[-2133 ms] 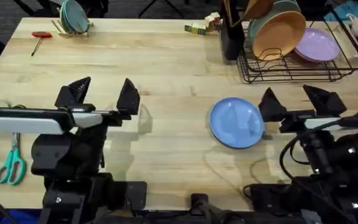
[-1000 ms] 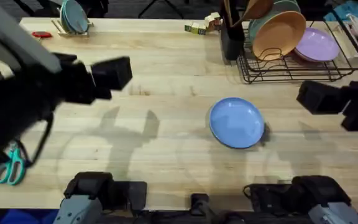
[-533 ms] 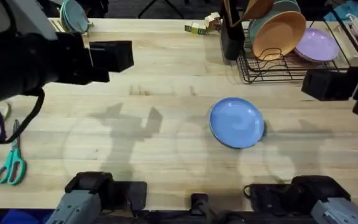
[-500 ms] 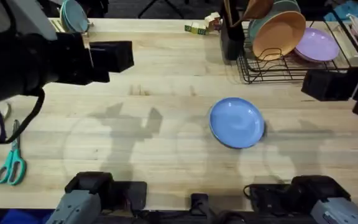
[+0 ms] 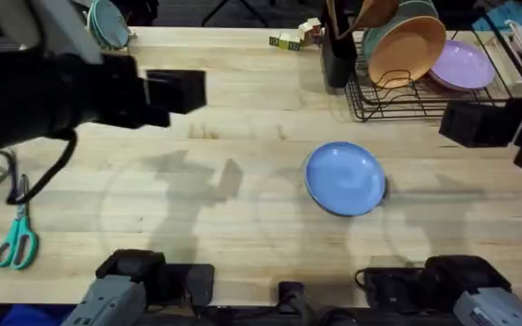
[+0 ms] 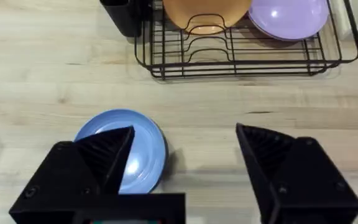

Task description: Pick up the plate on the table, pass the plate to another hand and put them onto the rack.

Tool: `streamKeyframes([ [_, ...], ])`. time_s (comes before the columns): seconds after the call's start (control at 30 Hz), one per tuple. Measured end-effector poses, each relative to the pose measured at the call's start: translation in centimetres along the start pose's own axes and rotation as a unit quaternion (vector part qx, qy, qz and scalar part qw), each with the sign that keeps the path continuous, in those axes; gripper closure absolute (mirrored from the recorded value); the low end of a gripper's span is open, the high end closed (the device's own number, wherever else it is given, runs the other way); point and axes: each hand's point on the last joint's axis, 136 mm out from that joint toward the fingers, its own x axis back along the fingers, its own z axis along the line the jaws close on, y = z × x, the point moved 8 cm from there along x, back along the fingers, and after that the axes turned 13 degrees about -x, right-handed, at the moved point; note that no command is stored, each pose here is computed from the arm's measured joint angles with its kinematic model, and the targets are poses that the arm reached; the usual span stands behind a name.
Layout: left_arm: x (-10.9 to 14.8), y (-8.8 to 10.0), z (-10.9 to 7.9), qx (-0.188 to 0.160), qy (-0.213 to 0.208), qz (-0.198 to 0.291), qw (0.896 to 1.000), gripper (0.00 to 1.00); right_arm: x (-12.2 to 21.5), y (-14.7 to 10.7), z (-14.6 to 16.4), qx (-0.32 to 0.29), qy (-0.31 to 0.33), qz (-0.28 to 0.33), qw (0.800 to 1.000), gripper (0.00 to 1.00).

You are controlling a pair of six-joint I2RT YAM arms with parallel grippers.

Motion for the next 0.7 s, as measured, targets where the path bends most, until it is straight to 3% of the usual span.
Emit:
streamKeyframes([
  [0.3,-3.4,0.4,-4.1,-0.032,-0.094,0.051,0.994,0.005,0.0,0.0,0.0,0.0,0.0,0.0,1.0,0.005],
  [0.7,-8.7,0.5,-12.3,-0.121,-0.21,0.102,0.965,0.006,0.0,0.0,0.0,0.0,0.0,0.0,1.0,0.007],
])
